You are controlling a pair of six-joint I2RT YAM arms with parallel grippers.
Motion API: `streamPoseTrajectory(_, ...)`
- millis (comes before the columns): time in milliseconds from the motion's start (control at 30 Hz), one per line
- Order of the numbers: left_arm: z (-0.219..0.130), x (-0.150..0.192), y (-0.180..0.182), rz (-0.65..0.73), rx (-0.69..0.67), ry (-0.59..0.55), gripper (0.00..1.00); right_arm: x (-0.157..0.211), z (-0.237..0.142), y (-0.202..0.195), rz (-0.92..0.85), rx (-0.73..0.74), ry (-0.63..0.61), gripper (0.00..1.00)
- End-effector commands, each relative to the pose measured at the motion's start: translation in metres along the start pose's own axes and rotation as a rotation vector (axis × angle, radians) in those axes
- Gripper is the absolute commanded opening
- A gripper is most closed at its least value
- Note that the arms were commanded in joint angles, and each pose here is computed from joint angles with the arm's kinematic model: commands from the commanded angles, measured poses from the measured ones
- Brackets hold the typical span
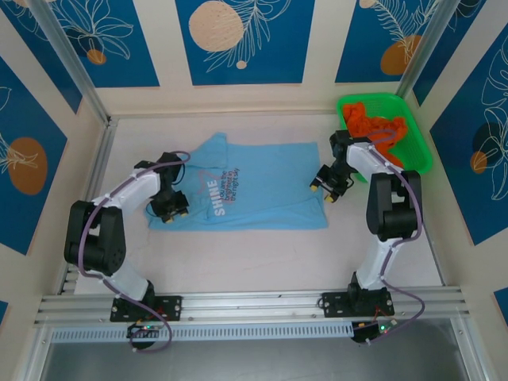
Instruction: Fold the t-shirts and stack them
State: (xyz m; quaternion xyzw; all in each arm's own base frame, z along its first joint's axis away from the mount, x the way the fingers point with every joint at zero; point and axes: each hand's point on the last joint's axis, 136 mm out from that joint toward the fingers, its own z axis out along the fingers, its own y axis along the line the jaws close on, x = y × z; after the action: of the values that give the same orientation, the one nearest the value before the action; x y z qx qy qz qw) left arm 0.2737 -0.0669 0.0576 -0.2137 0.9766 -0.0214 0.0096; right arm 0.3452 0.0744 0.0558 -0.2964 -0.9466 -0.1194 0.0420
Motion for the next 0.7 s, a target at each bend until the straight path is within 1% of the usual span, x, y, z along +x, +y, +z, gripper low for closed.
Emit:
streamPoseTrajectory(0, 0.005, -0.006, 0.009, 0.013, 0.015, -0.016, 0.34, 0.005, 0.005, 0.0, -0.006, 0.065, 0.038, 0.48)
streamPoseTrajectory(100, 0.012, -0.005, 0.019, 0.011, -0.002, -0.006, 0.34, 0.006, 0.011, 0.002, -0.034, 0.101, 0.033, 0.46)
streamPoseTrajectory(367, 0.022, -0.007, 0.029, 0.054, -0.06, 0.008, 0.35, 0.009, 0.027, -0.001, -0.054, 0.163, 0.054, 0.41)
streamPoseTrajectory(500, 0.023, -0.009, 0.033, 0.054, -0.071, 0.016, 0.35, 0.007, 0.029, -0.005, -0.06, 0.186, 0.047, 0.36)
streamPoseTrajectory(600, 0.022, -0.01, 0.033, 0.054, -0.066, 0.014, 0.36, 0.005, 0.031, -0.008, -0.062, 0.205, 0.042, 0.35)
streamPoseTrajectory(667, 0.022, -0.011, 0.033, 0.056, -0.065, 0.017, 0.36, 0.004, 0.032, -0.008, -0.063, 0.205, 0.044, 0.28)
